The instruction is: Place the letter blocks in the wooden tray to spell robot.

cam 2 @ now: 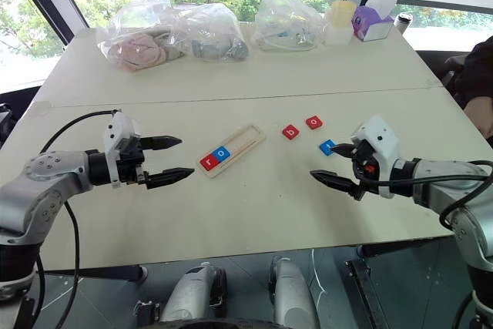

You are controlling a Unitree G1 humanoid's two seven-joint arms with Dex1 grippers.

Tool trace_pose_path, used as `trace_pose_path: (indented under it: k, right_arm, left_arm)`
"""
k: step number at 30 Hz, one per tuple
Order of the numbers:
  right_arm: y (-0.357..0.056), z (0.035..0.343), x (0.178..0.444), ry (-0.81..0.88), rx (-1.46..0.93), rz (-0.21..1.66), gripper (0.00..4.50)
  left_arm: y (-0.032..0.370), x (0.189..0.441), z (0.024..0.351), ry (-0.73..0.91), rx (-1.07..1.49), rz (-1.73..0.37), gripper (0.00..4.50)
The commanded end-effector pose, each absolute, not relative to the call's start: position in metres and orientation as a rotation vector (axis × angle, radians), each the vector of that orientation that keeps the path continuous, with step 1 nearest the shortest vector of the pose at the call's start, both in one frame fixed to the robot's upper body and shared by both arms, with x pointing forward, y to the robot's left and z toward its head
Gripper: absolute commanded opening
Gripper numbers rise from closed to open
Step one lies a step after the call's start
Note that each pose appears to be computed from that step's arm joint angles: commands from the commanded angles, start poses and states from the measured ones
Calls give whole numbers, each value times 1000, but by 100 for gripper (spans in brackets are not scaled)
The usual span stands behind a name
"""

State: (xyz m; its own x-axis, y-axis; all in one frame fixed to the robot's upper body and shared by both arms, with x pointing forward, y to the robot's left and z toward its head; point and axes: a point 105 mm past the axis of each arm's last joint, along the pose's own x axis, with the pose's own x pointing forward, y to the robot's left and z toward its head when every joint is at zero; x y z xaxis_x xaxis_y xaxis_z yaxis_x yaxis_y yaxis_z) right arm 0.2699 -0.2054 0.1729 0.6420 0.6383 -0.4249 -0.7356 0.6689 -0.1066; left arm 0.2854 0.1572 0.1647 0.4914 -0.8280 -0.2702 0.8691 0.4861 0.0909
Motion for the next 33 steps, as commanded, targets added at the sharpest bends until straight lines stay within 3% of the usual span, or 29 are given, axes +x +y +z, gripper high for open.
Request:
trace_pose_path:
  k: [1,11,29,33]
  right_arm:
    - [-206,184,272,333,-323,798,407]
    - [-204,183,270,334,-334,798,407]
    - [-180,184,268,280,-299,804,407]
    - [-170,180,269,264,-271,811,407]
  left_arm:
    - [157,285,175,151,251,-1042,450]
    - [158,278,176,167,251,-1045,450]
    - [156,291,175,152,288,-971,450]
    - [130,302,161,126,343,-918,450]
